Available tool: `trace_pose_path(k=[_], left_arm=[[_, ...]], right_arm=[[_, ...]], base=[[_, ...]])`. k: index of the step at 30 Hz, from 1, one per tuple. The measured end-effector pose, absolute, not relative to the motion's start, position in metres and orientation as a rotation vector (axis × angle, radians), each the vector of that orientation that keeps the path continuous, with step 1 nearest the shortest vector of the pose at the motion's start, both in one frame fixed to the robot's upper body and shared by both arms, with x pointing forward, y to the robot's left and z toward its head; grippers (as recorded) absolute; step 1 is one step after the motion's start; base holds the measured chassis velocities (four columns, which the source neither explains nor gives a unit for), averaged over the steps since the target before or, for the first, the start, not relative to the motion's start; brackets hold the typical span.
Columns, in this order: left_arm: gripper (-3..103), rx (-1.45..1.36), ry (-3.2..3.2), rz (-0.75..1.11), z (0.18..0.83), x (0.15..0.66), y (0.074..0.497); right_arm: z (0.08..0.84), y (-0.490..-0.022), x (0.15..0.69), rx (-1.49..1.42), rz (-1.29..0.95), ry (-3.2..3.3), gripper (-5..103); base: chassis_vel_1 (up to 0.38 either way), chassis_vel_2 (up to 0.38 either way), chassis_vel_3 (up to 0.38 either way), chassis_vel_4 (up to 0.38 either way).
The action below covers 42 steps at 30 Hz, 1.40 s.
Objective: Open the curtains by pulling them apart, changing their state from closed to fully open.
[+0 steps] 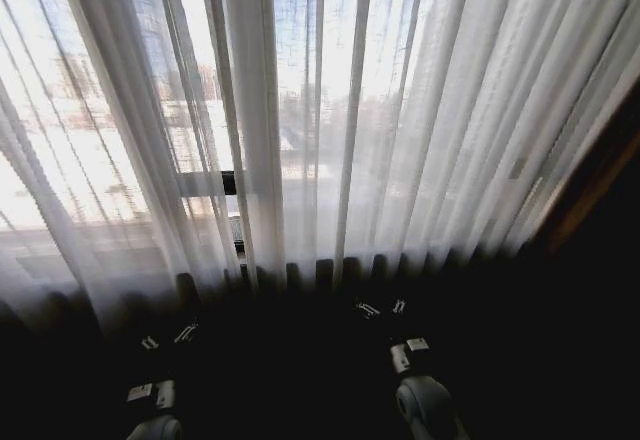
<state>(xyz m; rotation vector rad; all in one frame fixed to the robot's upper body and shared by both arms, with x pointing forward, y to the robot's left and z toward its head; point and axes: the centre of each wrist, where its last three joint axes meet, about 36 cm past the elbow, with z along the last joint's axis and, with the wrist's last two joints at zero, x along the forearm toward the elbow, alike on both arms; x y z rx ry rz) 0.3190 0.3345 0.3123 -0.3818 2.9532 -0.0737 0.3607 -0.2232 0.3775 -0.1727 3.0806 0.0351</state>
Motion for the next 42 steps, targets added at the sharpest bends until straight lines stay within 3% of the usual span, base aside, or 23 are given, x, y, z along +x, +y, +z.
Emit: trace_pose_path(k=[29, 42], left_arm=[[100, -0.382, 2.953, -0.074, 0.312, 0.319, 0.334], [100, -0.382, 2.953, -0.074, 0.312, 0.319, 0.335]], right_arm=[[0.368, -0.214, 0.365, -0.226, 0.002, 3.037, 100], [0.371, -0.203, 0.39, -0.213, -0.08, 2.996, 100]], base=[[-0.333, 0.33, 0.341, -0.339], [-0.016, 0.016, 0.001, -0.014]])
